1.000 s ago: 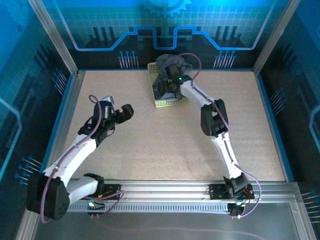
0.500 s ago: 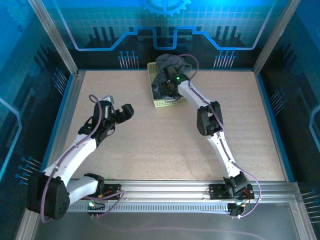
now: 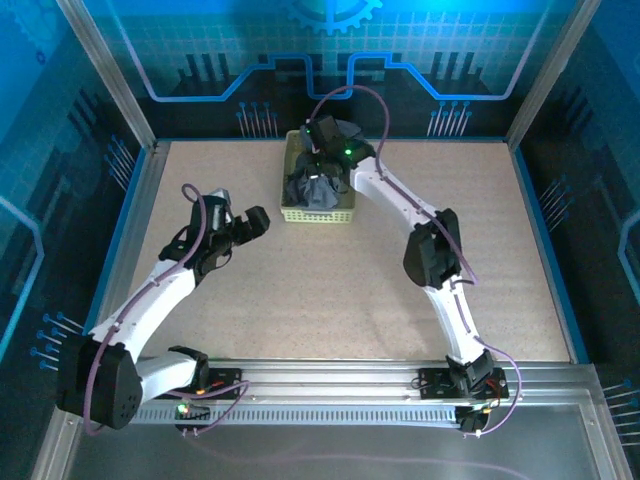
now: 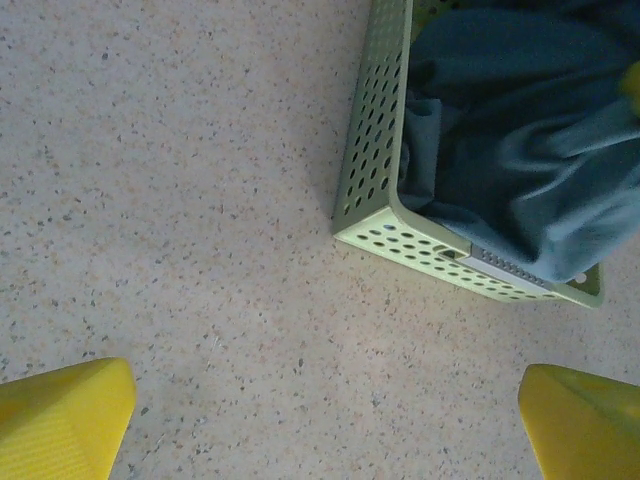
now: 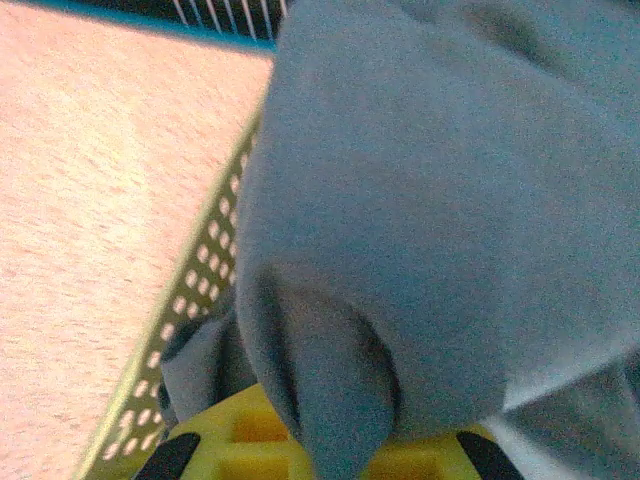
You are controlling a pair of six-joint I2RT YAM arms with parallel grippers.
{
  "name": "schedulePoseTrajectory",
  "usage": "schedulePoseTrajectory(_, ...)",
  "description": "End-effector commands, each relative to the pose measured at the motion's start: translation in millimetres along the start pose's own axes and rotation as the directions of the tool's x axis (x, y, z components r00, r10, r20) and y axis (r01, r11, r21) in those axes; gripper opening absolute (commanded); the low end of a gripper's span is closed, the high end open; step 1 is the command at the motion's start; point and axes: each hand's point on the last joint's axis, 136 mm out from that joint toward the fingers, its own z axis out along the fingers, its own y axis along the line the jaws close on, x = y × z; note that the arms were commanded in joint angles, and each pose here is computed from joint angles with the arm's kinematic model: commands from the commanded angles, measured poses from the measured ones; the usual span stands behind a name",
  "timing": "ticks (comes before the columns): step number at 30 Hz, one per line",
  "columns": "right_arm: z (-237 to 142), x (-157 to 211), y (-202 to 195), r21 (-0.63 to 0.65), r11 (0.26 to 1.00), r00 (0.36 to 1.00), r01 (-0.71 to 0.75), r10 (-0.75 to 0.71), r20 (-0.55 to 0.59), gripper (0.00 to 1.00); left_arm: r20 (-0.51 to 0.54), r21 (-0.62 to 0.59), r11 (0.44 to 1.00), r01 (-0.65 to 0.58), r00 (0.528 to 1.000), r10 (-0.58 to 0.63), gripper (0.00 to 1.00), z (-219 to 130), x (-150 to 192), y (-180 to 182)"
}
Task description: Fold the inside-out t-shirt
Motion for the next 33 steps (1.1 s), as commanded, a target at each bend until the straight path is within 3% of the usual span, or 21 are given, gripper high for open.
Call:
schedulePoseTrajectory(1, -61.9, -64.3, -9.8, 0.027, 1.000, 0.978, -0.011, 0.005, 0.208, 0.00, -0.027, 0.032, 0.999, -0.011, 1.000, 0.011, 0.99, -4.9, -0.7, -11.9)
schedulePoseTrajectory(9, -181.5, -144.8, -7.1, -0.035, 0.999, 0.899, 0.025, -0.007, 0.437, 0.00, -0.030, 0.061, 0.998, -0.011, 0.999, 0.013, 0.99, -10.8, -0.2, -18.0)
schedulePoseTrajectory(17, -292.0, -162.9, -44.3, 0.043, 0.999, 0.833, -0.011, -0.015, 0.553, 0.00, -0.052, 0.089, 0.994, -0.055, 0.997, 0.060, 0.99, -15.6, 1.8, -34.0)
schedulePoseTrajectory(24, -332.9, -113.0, -139.4, 0.175, 0.969, 0.847, -0.176, 0.059, 0.528, 0.00, -0.049, 0.127, 0.977, -0.171, 0.983, 0.178, 0.99, -31.9, 2.1, -83.2)
schedulePoseTrajectory(27, -326.7, -67.5, -183.8, 0.180, 0.946, 0.862, -0.271, 0.155, 0.484, 0.00, -0.068, 0.173, 0.962, -0.213, 0.971, 0.228, 0.99, -33.2, 8.8, -118.4)
schedulePoseTrajectory(33, -276.7, 30.6, -220.1, 0.155, 0.916, 0.889, -0.371, 0.302, 0.344, 0.00, -0.123, 0.318, 0.918, -0.235, 0.950, 0.286, 0.99, -13.9, 35.6, -203.1)
